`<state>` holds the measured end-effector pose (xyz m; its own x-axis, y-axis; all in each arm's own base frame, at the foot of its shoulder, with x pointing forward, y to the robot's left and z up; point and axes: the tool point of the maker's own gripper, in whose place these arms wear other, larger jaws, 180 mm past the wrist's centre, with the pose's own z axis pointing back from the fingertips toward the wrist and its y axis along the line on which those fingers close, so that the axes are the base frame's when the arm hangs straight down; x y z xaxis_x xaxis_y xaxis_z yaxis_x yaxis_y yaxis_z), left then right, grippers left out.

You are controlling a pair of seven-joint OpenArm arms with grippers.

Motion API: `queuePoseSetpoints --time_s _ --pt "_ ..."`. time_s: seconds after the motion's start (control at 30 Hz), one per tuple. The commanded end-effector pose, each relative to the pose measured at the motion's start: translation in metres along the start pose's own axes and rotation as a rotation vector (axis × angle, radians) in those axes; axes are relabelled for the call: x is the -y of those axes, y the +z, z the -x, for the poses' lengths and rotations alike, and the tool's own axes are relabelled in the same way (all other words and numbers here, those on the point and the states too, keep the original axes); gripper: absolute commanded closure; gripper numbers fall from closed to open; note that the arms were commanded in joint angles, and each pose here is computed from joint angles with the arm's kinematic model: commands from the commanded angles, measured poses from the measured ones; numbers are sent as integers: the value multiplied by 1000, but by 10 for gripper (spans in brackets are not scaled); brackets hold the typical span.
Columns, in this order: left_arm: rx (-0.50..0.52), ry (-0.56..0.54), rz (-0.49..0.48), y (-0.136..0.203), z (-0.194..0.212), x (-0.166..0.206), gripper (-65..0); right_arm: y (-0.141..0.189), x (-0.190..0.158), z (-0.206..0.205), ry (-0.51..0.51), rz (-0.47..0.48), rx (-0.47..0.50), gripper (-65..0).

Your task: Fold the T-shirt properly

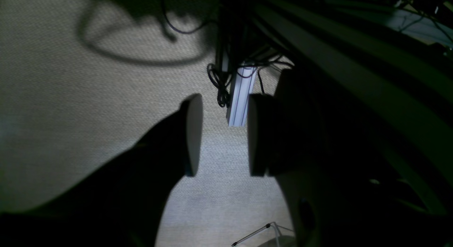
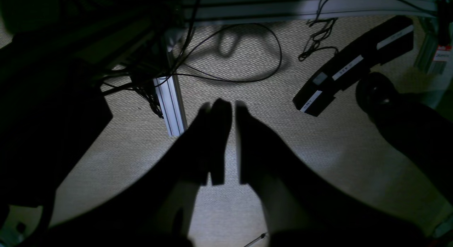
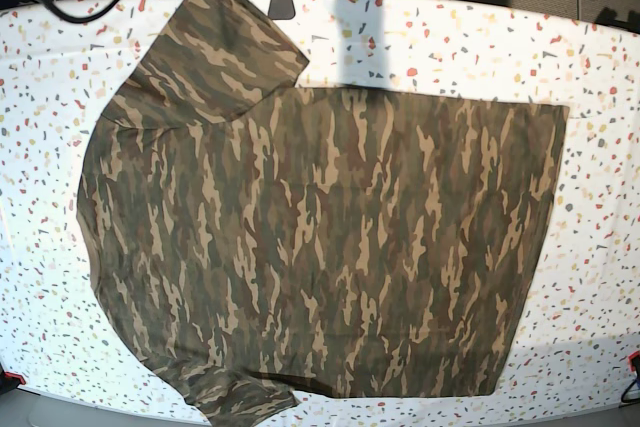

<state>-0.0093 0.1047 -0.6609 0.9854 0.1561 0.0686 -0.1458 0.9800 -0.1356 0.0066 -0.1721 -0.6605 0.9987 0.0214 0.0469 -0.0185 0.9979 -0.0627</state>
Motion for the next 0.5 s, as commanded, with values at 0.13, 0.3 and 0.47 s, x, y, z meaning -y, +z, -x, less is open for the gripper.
queuePoseSetpoints --time_s 0.13,0.3,0.47 --pt "5 2 6 0 2 2 -215 1 14 -1 0 12 4 -70" --pt "6 2 6 0 2 2 -215 1 15 -1 1 12 4 -70" --pt "5 2 6 0 3 2 -215 1 11 -1 3 -10 5 -70"
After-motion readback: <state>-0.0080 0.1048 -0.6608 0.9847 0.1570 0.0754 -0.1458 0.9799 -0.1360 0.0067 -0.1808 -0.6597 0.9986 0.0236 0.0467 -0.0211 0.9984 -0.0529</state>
